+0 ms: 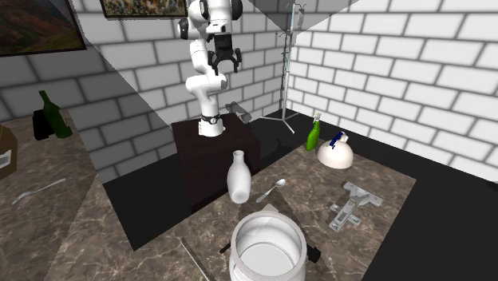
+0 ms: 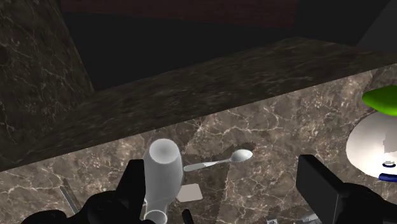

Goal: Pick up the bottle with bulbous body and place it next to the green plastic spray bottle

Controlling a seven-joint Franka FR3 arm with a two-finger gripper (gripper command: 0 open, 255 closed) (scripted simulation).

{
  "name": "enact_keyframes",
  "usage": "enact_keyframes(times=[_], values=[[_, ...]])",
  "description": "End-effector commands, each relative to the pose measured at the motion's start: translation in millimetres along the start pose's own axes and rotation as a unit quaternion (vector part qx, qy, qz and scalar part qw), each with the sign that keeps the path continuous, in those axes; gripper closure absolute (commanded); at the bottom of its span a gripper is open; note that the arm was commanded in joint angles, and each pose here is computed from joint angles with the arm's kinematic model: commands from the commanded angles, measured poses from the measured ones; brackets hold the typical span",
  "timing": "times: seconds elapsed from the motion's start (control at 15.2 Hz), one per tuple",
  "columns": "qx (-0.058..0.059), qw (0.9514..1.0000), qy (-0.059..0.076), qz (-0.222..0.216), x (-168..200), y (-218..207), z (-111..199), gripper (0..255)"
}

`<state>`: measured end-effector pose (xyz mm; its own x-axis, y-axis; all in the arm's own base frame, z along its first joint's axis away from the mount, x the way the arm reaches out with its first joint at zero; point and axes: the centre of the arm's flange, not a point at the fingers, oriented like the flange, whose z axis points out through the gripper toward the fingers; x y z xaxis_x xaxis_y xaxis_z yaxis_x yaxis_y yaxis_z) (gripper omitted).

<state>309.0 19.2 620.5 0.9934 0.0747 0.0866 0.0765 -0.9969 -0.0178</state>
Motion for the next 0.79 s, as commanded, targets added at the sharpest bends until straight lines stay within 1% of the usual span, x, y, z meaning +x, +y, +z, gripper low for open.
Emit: enact_keyframes(times=[0.0, 0.73], values=[[0.000, 1.0000, 0.000, 0.000, 0.0, 0.0, 0.0, 0], [-0.004, 0.9998, -0.003, 0.017, 95.4, 27.3, 106.5, 0]])
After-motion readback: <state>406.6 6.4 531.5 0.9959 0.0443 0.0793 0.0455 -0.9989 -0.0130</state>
